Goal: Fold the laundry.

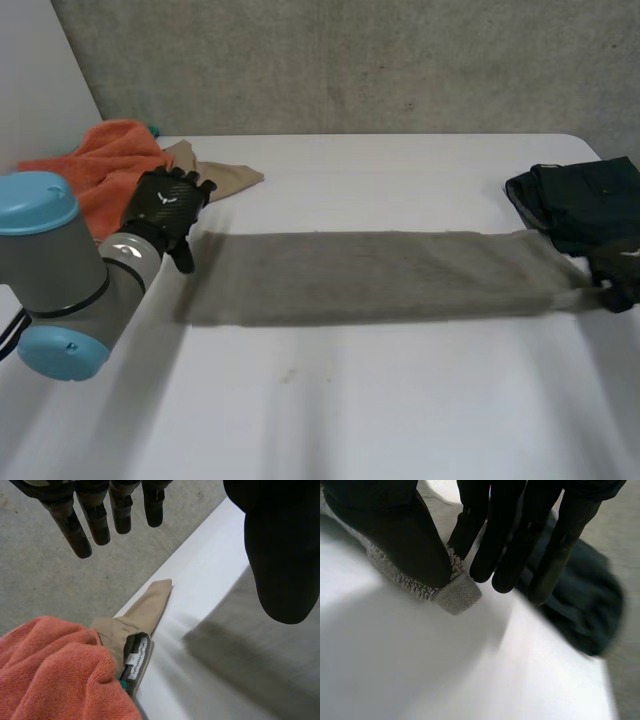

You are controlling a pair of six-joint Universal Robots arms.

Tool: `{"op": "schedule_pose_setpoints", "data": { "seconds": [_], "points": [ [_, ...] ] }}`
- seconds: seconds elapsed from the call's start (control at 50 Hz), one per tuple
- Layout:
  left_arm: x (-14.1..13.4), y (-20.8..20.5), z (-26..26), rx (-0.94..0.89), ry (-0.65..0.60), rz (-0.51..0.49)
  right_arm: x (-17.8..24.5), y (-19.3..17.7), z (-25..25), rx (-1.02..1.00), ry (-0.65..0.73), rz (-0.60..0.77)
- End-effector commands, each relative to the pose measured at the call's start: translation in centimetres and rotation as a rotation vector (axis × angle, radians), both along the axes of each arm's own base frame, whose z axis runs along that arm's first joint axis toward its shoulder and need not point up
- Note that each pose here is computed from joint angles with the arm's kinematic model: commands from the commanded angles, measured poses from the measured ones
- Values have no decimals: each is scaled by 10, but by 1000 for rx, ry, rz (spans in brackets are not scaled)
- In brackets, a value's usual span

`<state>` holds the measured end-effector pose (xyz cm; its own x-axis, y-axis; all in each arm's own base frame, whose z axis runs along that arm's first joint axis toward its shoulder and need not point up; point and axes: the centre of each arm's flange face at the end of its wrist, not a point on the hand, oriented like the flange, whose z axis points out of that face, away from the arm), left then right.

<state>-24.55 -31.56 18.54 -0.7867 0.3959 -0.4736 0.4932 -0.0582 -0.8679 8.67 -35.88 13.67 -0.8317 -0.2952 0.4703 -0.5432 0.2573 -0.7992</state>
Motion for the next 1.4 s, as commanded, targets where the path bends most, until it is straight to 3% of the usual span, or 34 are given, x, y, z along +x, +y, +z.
{"op": "schedule_pose_setpoints", "data": {
  "seconds": [0.02,0.1,0.14,0.22,0.34,0.46,0.54,0.6,0.74,0.84,0.94,1.02,1.14,1.28,1.4],
  "points": [
    [3,7,13,-23,8,1,-48,-16,26,-87,254,-57],
    [5,10,19,-37,12,4,-42,-19,34,-124,346,-30],
    [6,9,21,-43,15,8,-20,-17,45,-170,345,21],
    [7,10,28,-58,23,10,57,-4,78,-349,261,202],
    [9,13,36,-64,63,17,174,52,93,-541,159,554],
    [12,16,32,-45,73,25,282,130,48,-562,97,966],
    [13,18,28,-32,70,28,321,170,15,-515,87,1130],
    [14,19,25,-20,67,29,330,181,-10,-445,97,1174],
    [15,21,21,-7,63,28,327,177,-16,-345,110,1103],
    [14,20,23,-14,65,28,309,162,23,-250,-96,884],
    [13,21,24,-18,66,23,264,140,39,-111,-200,700],
    [11,22,24,-20,67,16,234,136,20,16,-161,612],
    [9,23,21,-18,66,11,187,110,-5,47,-43,475],
    [1,28,21,-32,71,-15,169,91,-10,-15,63,430],
    [-1,31,24,-37,73,-22,171,72,16,-231,128,341]
  ]
}}
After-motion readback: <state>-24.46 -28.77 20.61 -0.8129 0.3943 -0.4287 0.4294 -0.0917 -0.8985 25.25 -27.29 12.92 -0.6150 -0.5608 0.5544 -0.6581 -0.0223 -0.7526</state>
